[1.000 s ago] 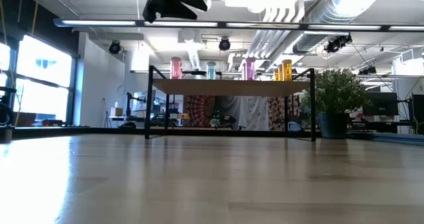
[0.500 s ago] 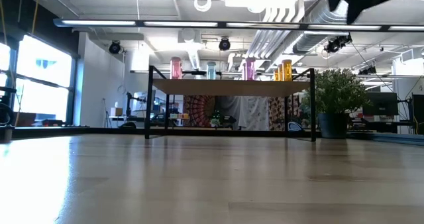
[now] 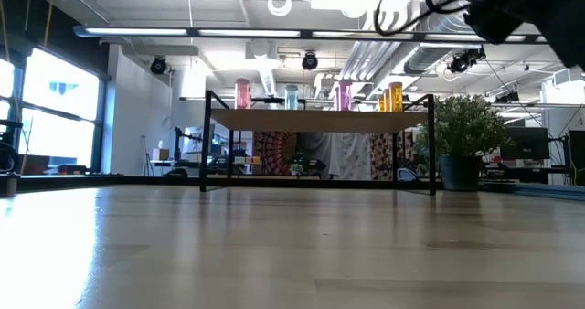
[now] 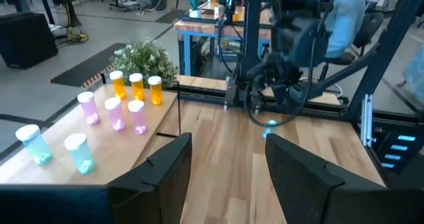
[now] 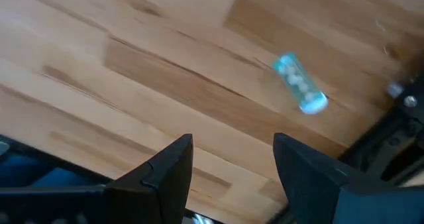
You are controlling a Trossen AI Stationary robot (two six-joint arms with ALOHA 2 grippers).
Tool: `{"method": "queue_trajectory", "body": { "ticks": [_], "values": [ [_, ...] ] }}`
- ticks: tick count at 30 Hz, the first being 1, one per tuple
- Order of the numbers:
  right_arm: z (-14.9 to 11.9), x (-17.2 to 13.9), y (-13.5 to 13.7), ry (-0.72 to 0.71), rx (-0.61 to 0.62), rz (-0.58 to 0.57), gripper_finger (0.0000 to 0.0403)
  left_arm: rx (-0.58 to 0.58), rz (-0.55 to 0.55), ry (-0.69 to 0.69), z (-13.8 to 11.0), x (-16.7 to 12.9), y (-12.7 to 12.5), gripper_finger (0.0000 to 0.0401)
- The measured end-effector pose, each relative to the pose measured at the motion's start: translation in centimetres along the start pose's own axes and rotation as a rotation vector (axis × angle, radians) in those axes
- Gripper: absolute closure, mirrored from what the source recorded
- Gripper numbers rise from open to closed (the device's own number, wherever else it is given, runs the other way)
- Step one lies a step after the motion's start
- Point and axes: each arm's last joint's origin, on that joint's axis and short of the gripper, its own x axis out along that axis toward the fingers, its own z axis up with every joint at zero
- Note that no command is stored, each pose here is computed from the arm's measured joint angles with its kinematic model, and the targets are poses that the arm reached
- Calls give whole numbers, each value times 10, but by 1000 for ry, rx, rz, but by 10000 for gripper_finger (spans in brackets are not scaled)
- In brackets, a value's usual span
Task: Pick and place medicine bottles onto shelf by color
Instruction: Put the blue pill bottle on the shelf aligned with the other blue pill bottles
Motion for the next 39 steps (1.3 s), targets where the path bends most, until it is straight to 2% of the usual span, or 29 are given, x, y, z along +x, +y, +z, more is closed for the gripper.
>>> {"method": "queue_trajectory", "body": {
  "ticks": [6, 17, 23, 30, 39],
  "values": [
    [-7, 27, -8, 22, -20, -50, 202, -40, 5, 12, -1, 4, -1, 217],
    [-9, 73, -40, 115, -217, -193, 202, -43, 95, 3, -2, 10, 0, 217],
    [-7, 90, -52, 146, -279, -212, 202, -73, 104, 0, -2, 13, 0, 217],
    [-4, 104, -56, 138, -375, -168, 202, -66, 108, 26, -5, 20, -2, 217],
    [-1, 115, -63, 111, -412, -161, 202, -76, 117, 66, -12, 34, -5, 217]
  ]
}}
